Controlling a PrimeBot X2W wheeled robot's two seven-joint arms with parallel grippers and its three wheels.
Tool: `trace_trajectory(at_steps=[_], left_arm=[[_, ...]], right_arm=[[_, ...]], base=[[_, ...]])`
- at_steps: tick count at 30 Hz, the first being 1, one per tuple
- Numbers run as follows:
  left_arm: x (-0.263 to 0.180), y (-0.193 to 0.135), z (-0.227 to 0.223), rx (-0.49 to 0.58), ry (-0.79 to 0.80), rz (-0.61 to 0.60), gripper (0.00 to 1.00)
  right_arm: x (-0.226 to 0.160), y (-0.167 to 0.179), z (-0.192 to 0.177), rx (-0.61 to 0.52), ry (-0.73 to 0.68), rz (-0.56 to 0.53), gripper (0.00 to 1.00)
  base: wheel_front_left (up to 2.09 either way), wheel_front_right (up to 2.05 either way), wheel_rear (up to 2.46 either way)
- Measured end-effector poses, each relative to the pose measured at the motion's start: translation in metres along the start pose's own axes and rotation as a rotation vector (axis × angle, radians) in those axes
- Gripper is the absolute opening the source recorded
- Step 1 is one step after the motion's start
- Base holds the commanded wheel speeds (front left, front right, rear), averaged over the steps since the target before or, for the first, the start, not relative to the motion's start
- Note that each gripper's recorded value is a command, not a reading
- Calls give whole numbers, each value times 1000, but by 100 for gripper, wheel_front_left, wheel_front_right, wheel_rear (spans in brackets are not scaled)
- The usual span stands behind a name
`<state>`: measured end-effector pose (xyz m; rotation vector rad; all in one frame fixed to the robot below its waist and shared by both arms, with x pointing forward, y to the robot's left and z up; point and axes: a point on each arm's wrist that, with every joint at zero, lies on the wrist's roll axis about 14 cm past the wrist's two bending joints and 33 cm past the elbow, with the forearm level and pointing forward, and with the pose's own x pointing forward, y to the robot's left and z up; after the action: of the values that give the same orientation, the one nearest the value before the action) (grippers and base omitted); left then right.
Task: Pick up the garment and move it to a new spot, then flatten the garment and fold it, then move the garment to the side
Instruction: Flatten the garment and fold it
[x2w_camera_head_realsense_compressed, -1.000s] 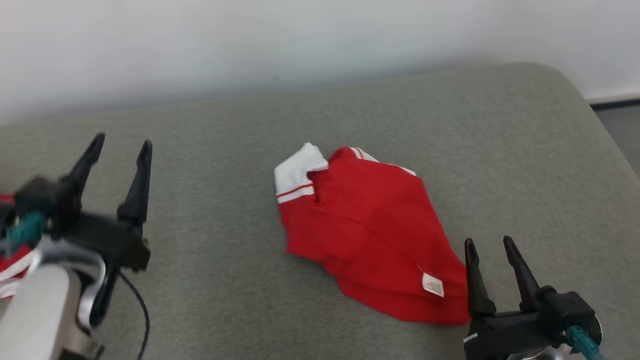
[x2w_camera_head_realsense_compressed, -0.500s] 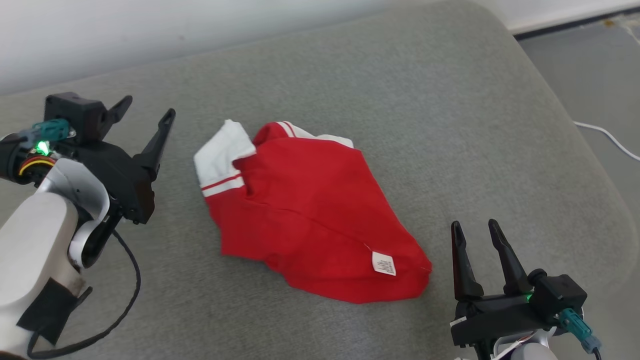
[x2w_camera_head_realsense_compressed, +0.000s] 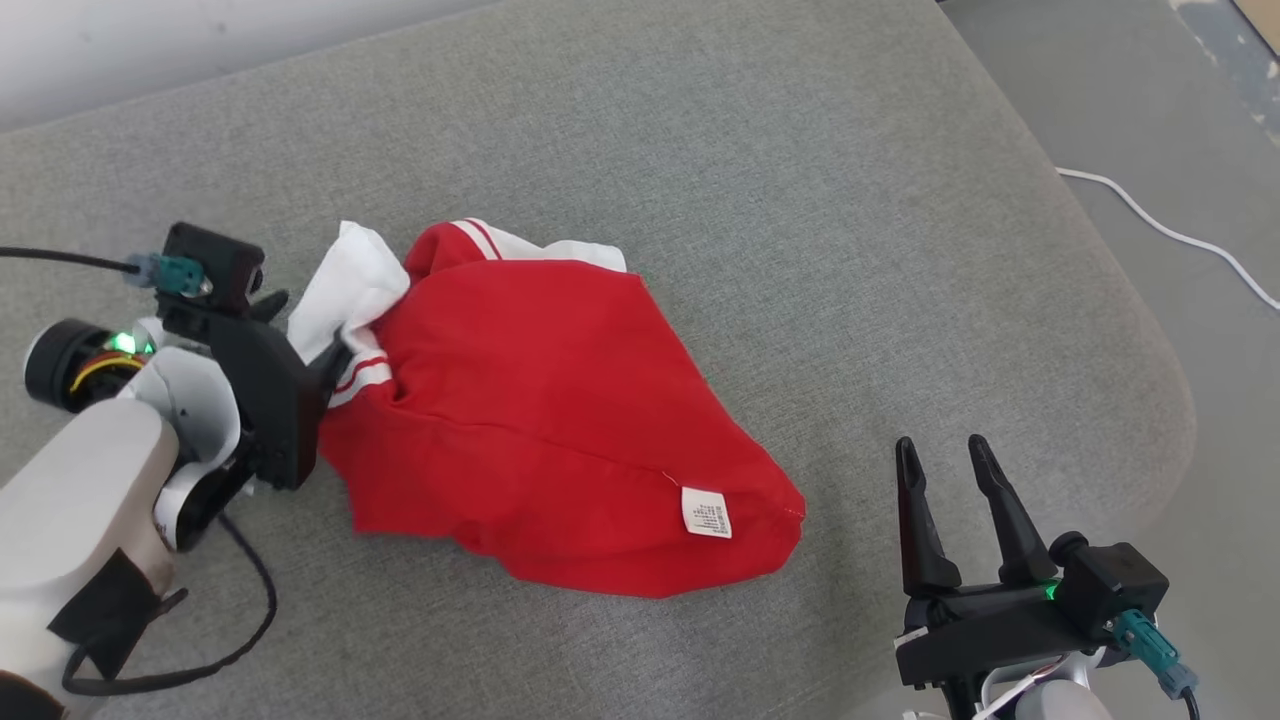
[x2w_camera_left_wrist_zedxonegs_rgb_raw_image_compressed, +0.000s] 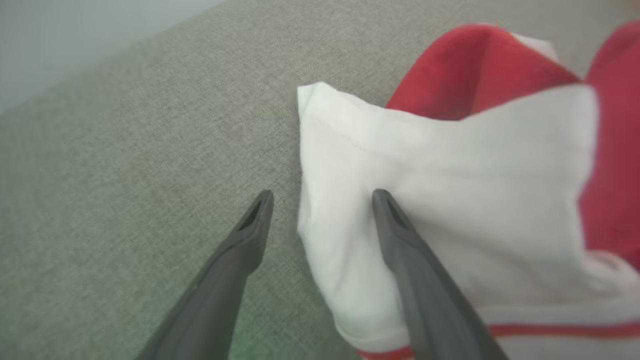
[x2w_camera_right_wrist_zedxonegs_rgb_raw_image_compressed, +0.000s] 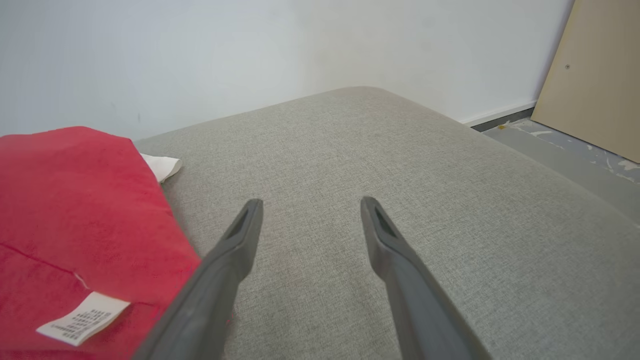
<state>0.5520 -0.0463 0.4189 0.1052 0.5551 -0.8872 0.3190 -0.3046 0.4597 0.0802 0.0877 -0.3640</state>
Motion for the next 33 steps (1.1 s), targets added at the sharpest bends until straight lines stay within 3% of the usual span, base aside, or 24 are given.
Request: trace_trajectory(at_steps=[4,6,10,20,33], left_arm=[[2,-1,-18,-4,71,-3,100],[2,-4,-14,-7,52,-14,0],[0,-6,-4,-9,-4,-18,0],[-51,23,67,-44,-415,88,0],[-159,34,14,-189,-587,344,0]], right_arm=[[1,-1,3,-7,-10,-2,100],[2,-1,7,-10,-22,0,100],[4,1,10,-18,-31,6,100],[10,21,11,-32,-47,72,100],[20,72,8,-42,-55,226,100]], base=[[0,0,0],[0,0,0],[0,0,0],[0,0,0],[0,0,0]])
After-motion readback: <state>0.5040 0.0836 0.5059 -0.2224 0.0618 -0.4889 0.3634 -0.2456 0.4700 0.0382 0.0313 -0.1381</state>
